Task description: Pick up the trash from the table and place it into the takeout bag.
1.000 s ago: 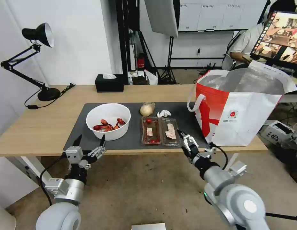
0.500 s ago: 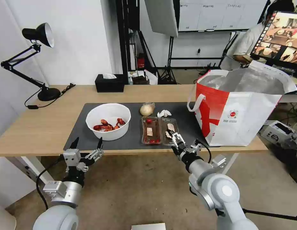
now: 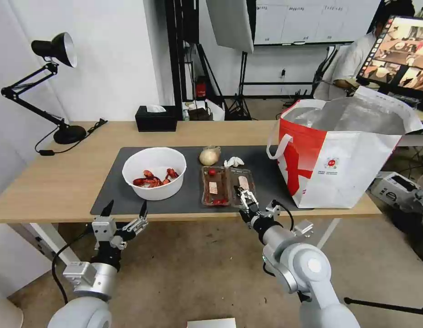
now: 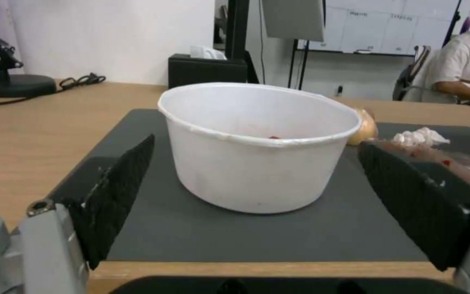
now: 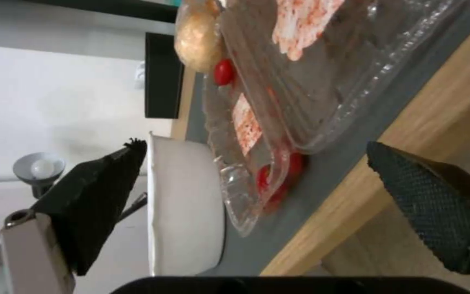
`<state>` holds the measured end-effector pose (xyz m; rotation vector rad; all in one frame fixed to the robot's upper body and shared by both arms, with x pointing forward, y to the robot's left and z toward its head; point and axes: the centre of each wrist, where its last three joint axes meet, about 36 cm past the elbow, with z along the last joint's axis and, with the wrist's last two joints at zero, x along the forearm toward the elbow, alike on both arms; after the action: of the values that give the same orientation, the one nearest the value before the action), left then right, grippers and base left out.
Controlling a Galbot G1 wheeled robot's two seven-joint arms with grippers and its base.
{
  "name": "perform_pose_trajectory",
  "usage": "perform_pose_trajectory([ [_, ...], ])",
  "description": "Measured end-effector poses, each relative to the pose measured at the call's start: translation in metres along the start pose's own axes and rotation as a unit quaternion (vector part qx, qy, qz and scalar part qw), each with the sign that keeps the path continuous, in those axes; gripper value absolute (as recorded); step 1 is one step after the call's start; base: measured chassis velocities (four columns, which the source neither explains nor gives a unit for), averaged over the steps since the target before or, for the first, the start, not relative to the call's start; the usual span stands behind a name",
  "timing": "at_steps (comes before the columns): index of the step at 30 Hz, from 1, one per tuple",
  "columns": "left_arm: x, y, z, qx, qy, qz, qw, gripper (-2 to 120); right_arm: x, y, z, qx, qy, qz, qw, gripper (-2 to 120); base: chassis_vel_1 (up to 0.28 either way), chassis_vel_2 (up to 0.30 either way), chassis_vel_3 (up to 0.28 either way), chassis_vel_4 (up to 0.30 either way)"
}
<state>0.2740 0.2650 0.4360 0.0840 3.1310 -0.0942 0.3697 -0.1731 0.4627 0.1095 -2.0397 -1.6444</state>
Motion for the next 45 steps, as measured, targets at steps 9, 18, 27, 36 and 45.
perform_pose_trajectory([
  [9, 0.0, 0.001, 0.001, -0.003, 0.003, 0.001, 1.0, 100, -0.002, 0.0, 0.001, -0.006, -0.002, 0.001, 1.0, 100, 0.0, 0.0, 0.0, 0.0],
  [18, 0.003, 0.007, 0.004, -0.009, 0.011, -0.002, 0.9999, 100, -0.009, -0.001, 0.005, -0.017, -0.007, 0.004, 1.0, 100, 0.0, 0.0, 0.0, 0.0],
  [27, 0.002, 0.007, 0.006, -0.007, 0.012, -0.004, 0.9999, 100, -0.009, 0.003, 0.008, -0.018, -0.005, -0.002, 1.0, 100, 0.0, 0.0, 0.0, 0.0],
  [36, 0.0, 0.008, 0.008, -0.008, 0.012, -0.006, 0.9999, 100, -0.005, 0.004, 0.008, -0.013, -0.007, -0.003, 1.0, 100, 0.0, 0.0, 0.0, 0.0],
  [45, 0.0, 0.011, 0.009, -0.01, 0.011, -0.007, 0.9999, 100, -0.01, 0.005, 0.006, -0.015, -0.009, -0.01, 1.0, 100, 0.0, 0.0, 0.0, 0.0],
])
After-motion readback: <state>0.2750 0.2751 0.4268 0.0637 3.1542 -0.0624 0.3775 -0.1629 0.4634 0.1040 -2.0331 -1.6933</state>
